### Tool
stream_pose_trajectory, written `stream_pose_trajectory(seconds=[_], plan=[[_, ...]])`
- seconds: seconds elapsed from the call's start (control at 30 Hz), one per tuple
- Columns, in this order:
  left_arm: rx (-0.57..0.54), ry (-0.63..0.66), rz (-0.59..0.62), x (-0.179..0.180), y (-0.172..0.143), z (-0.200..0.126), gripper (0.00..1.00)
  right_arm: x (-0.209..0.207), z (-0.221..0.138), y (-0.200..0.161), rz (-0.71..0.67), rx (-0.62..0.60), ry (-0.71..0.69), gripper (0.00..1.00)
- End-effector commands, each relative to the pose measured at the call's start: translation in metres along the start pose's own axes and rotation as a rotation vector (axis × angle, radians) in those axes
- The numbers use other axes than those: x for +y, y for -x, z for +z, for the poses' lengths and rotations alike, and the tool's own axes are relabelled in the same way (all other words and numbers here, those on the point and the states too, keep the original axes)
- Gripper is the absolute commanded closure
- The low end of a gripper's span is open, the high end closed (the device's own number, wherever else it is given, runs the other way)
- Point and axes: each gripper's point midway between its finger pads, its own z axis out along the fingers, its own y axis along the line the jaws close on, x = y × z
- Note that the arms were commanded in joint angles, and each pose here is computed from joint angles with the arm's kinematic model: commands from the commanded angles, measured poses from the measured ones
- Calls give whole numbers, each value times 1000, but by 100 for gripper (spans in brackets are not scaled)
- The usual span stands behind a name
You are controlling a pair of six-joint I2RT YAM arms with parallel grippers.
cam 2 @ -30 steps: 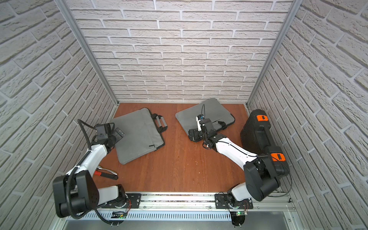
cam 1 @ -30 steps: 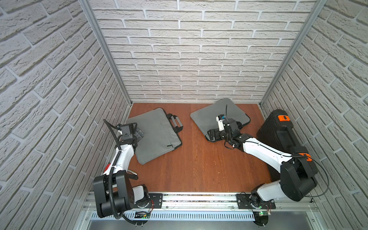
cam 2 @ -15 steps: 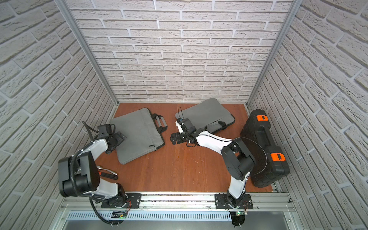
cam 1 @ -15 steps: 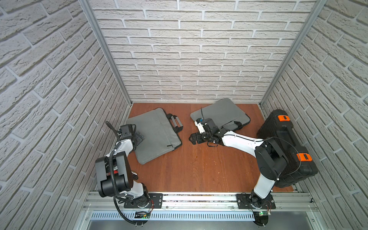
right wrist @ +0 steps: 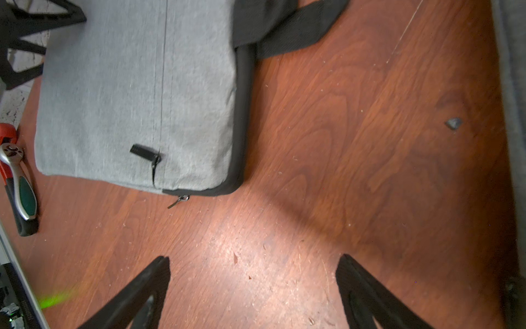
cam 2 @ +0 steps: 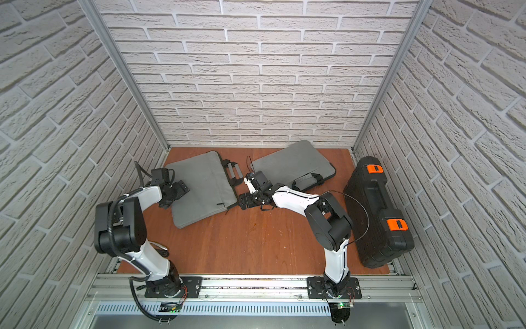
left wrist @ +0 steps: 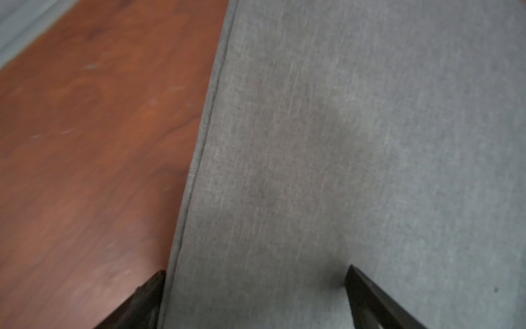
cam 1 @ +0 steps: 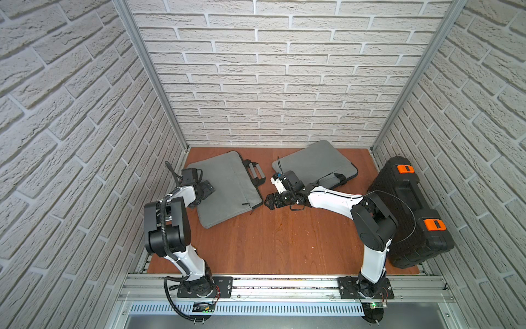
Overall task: Open the zippered laptop bag and take out the laptop
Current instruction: Adjust the zippered laptop bag at the center of the board.
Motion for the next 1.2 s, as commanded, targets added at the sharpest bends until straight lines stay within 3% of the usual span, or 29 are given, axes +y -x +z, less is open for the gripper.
stream_pose_trajectory(seconds=[0.0,0.17,0.33,0.63,0.9,1.17], plan=[[-28,-80,55,-28,19,0,4,11,4,9,-18,-6,38,9],[-29,-118,68,-44,34,4,4,13,22,8,-22,22,57,13],[-74,-82,61,-35,40,-19,5,15,32,14,-51,25,56,17],[-88,14,14,4,6,-61,10,19,54,24,-106,50,63,20],[-25,-12,-6,10,-26,-51,12,37,62,27,-133,65,128,22],[2,-78,-12,-6,-30,-29,18,62,69,9,-141,98,164,27]])
